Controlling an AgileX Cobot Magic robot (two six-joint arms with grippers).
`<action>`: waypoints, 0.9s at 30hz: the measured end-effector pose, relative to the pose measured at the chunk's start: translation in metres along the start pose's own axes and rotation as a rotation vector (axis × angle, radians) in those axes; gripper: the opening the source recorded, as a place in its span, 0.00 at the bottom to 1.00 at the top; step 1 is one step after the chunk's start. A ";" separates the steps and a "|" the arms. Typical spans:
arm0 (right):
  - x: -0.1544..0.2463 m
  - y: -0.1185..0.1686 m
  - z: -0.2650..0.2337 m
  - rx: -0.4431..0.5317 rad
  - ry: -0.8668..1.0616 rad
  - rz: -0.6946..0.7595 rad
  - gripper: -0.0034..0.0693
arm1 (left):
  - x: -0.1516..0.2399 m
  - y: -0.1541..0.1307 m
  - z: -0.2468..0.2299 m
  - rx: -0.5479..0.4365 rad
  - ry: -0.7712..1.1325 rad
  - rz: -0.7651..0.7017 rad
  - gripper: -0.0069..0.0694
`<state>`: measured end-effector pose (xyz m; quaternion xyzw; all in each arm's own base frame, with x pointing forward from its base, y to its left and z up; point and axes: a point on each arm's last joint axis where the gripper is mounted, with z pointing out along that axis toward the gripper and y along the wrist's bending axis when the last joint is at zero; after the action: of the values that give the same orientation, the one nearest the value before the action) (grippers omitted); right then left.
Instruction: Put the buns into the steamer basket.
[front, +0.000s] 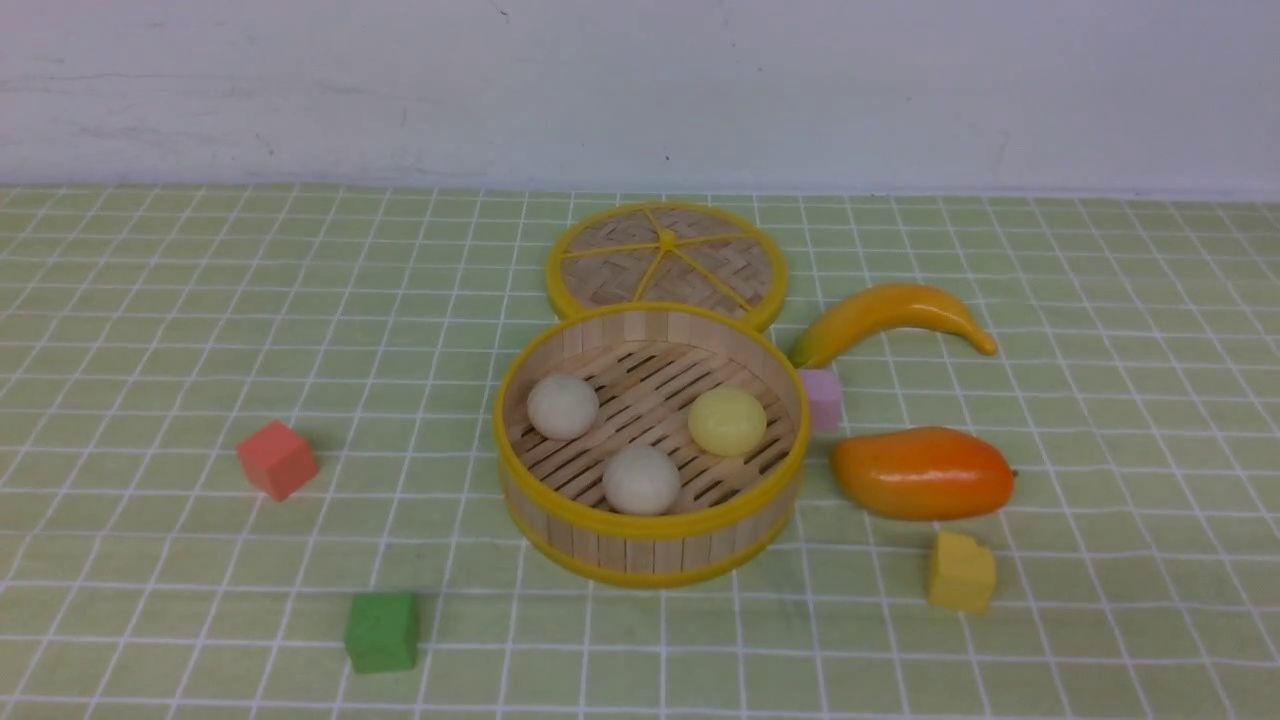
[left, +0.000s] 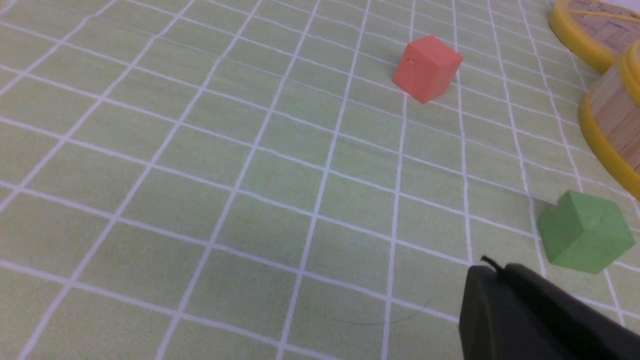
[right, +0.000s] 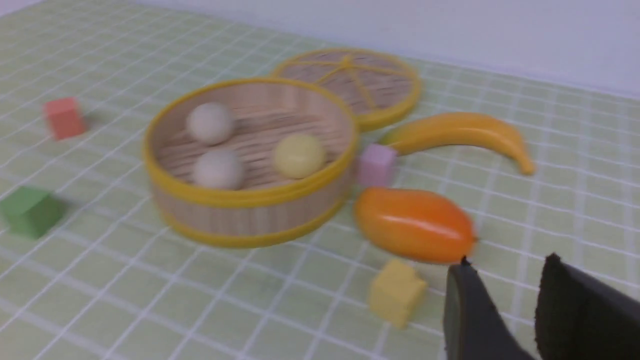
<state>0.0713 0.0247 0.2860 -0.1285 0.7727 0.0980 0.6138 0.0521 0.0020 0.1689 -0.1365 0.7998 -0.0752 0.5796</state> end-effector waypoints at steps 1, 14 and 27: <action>0.000 -0.002 -0.003 0.023 -0.012 0.004 0.34 | 0.000 0.000 0.000 0.000 0.000 0.000 0.10; 0.004 -0.006 -0.034 0.195 -0.180 0.015 0.36 | 0.000 0.000 0.000 0.000 -0.001 0.000 0.11; 0.115 -0.009 0.002 0.197 0.083 0.054 0.37 | 0.000 0.000 0.000 0.001 -0.004 -0.001 0.13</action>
<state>0.0513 0.0082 0.1732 -0.0507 0.8067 0.0328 0.5878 0.0523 0.0020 0.1693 -0.1367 0.7985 -0.0753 0.5814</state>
